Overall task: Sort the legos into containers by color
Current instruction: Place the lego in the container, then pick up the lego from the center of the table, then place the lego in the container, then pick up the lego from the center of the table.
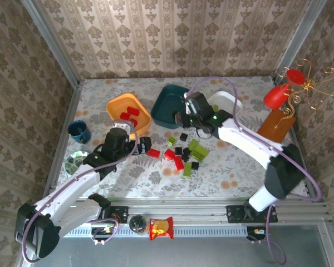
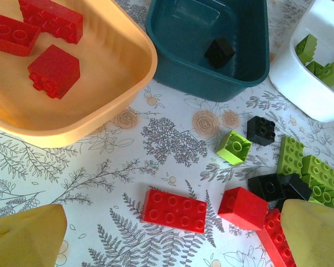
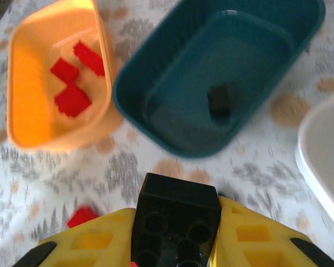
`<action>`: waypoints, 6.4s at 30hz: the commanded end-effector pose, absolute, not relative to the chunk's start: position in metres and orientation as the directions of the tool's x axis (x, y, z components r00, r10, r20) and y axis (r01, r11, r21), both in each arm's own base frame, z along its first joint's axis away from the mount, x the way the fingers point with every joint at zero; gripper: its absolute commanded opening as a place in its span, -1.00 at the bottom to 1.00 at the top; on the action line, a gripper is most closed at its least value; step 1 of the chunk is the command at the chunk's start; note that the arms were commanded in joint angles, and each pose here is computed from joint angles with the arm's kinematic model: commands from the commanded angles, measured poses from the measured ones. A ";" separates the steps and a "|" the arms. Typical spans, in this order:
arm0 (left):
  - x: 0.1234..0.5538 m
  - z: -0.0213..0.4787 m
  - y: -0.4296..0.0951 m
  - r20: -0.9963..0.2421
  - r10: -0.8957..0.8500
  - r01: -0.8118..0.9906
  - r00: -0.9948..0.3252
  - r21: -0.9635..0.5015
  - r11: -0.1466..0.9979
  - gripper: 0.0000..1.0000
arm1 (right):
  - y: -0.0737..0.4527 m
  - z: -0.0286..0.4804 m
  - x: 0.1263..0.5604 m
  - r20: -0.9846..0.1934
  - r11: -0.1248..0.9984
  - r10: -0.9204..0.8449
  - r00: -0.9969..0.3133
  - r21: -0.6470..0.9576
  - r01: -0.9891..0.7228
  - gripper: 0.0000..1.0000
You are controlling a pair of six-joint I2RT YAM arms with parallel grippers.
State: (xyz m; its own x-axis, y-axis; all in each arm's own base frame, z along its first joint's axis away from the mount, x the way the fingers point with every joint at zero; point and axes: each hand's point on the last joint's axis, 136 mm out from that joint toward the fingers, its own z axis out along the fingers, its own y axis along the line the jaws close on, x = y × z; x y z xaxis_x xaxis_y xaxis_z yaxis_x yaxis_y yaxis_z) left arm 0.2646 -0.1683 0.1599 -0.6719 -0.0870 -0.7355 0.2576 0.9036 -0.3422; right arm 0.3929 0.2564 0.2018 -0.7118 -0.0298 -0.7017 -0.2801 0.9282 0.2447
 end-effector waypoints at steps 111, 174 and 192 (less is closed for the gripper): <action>0.454 0.145 -0.104 -0.724 -0.075 -0.057 -0.685 -0.050 0.997 0.67 | 0.197 0.198 0.351 -0.678 0.931 0.136 -0.722 0.336 -0.140 0.51; 0.251 0.148 -0.147 -0.776 -0.048 0.207 -0.629 -0.227 0.952 1.00 | 0.302 0.024 0.368 -0.410 0.876 -0.459 -0.788 -0.060 -0.479 -0.25; 0.249 0.153 -0.145 -0.785 -0.037 0.216 -0.618 -0.215 0.953 1.00 | 0.304 0.015 0.364 -0.379 0.877 -0.457 -0.804 -0.040 -0.480 -0.29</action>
State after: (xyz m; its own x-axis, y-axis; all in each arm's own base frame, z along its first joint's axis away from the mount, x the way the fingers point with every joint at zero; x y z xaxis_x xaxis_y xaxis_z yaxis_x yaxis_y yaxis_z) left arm 0.2501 -0.1470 0.1475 -0.6265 -0.0483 -0.7779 0.2066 0.9521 -0.2255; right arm 0.3701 0.3055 0.0210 -0.7944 -0.4432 -0.4154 -0.4703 0.8816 -0.0411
